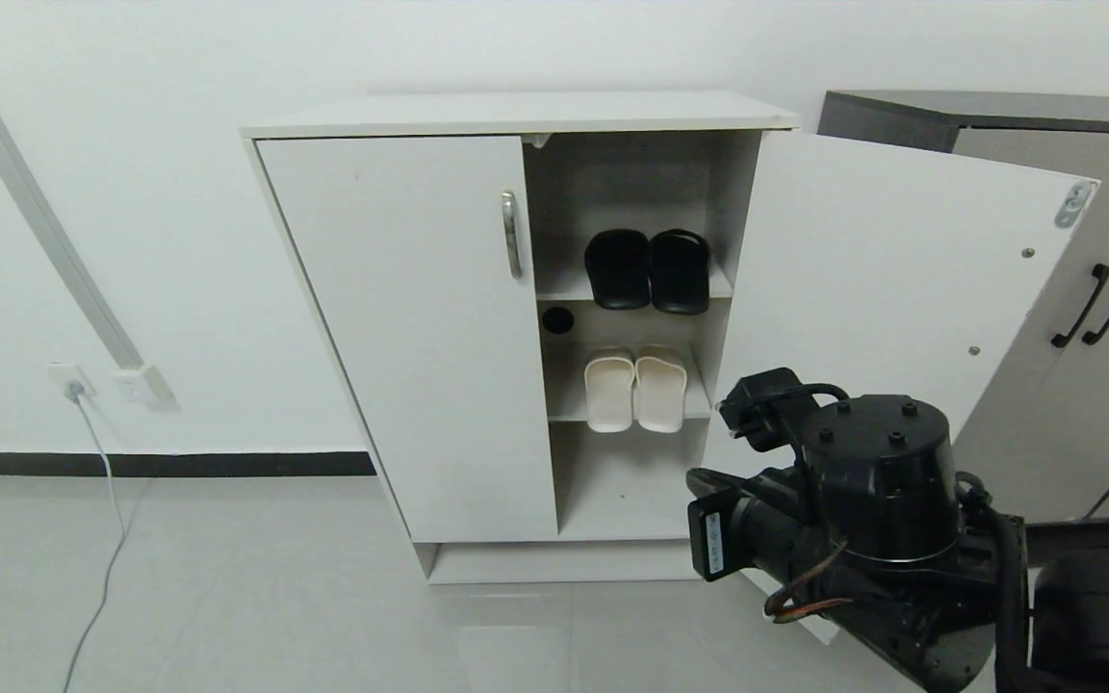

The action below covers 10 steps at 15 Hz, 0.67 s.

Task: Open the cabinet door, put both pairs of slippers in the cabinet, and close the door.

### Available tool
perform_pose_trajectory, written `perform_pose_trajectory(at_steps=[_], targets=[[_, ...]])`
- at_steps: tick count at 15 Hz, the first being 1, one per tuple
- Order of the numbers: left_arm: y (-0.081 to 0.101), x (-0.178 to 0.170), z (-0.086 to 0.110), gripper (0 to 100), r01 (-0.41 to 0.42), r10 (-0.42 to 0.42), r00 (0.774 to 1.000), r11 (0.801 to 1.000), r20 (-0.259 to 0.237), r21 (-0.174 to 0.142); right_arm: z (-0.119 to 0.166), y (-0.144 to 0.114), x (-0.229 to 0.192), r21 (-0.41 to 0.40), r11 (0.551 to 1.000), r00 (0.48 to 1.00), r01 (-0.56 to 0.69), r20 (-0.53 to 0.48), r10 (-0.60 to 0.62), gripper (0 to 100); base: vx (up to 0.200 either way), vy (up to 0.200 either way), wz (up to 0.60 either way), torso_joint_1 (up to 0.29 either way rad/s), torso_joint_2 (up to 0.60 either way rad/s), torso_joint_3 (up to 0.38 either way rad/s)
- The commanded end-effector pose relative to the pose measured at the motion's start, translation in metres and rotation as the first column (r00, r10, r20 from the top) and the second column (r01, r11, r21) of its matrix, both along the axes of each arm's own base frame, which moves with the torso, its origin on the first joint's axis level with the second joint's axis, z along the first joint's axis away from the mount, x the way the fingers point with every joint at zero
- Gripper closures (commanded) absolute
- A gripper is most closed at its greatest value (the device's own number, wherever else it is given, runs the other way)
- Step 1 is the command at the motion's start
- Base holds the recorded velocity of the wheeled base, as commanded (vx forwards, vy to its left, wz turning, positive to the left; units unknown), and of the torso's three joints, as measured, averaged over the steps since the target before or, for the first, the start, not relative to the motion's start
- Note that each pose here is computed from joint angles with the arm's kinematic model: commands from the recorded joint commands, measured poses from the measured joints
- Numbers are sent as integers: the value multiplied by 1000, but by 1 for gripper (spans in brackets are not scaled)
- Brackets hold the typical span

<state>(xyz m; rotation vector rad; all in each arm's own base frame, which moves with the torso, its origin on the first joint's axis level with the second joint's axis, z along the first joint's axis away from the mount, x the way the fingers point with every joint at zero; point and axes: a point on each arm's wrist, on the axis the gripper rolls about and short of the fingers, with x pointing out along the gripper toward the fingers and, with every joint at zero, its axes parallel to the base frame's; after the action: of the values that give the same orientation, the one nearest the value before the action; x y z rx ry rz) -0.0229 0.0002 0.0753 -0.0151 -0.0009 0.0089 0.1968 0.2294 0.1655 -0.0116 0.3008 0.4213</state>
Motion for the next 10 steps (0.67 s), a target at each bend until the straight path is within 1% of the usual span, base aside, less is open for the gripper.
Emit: perform_pose_trajectory(at_steps=[1,4,10], targets=[[0,0,0,100,0,0,1000,1000,1,0,0,0,0,2,1000,1000,0,2,0,100,0,0,0,46,-520,-378],[0,0,0,100,0,0,1000,1000,-1,-2,-1,0,0,0,1000,1000,0,0,0,100,0,0,0,36,-491,-372],[0,0,0,100,0,0,1000,1000,1,-2,-1,0,0,-2,1000,1000,1,-1,-1,100,0,0,0,119,-457,-341]])
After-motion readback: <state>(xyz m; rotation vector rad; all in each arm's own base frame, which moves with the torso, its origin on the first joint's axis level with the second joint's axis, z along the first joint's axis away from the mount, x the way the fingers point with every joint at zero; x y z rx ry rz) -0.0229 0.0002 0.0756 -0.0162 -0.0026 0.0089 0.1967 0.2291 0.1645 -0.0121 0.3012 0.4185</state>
